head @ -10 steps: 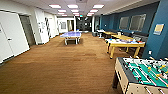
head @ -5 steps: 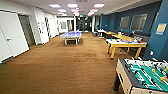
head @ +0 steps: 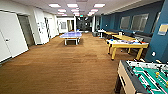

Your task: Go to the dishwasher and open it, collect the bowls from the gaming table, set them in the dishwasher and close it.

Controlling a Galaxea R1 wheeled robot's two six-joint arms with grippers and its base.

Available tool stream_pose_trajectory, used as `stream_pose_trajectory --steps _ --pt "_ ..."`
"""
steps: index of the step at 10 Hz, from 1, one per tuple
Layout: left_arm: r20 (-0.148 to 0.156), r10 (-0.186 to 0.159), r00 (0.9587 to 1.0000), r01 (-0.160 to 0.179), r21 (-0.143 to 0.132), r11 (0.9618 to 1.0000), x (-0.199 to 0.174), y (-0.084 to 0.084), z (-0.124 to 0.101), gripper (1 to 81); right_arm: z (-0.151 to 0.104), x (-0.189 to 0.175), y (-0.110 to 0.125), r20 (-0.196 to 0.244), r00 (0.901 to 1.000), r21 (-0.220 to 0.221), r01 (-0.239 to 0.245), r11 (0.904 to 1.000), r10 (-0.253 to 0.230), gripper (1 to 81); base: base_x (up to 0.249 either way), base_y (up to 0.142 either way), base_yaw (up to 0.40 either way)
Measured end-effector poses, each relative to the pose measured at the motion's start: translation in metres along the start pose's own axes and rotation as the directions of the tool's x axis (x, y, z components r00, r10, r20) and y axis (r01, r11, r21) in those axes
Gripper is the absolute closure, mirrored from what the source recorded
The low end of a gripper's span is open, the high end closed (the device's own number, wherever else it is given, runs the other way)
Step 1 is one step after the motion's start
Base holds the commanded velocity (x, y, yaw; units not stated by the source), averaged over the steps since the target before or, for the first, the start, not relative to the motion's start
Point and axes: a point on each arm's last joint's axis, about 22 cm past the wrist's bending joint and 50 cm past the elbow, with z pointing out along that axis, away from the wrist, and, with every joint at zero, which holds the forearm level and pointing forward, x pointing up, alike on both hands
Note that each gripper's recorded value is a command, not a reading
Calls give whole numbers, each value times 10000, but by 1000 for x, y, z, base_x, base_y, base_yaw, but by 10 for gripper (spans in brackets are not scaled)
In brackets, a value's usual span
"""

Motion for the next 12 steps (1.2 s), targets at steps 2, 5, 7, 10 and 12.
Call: stream_pose_trajectory --steps 2,5,7,10,12 --pt "0 -9 10000 9 -4 10000 0 0 0 10 0 0 0 -5 10000 -8 7 10000 -7 10 158 0 0" --pt "50 -14 10000 14 -5 10000 -4 1 0 10 0 -2 1 19 10000 -18 -1 10000 1 10 163 0 0" --pt "-56 2 10000 -2 1 10000 5 0 0 10 0 4 0 -38 10000 -8 20 10000 -20 10 163 0 0" --pt "166 -89 9998 89 -4 10000 -13 1 0 10 -1 -12 2 132 9999 -41 -20 10000 20 10 166 0 0" --pt "-264 -10 9997 10 13 10000 21 -1 0 10 1 22 -1 -277 9996 28 115 9999 -114 10 170 0 0"
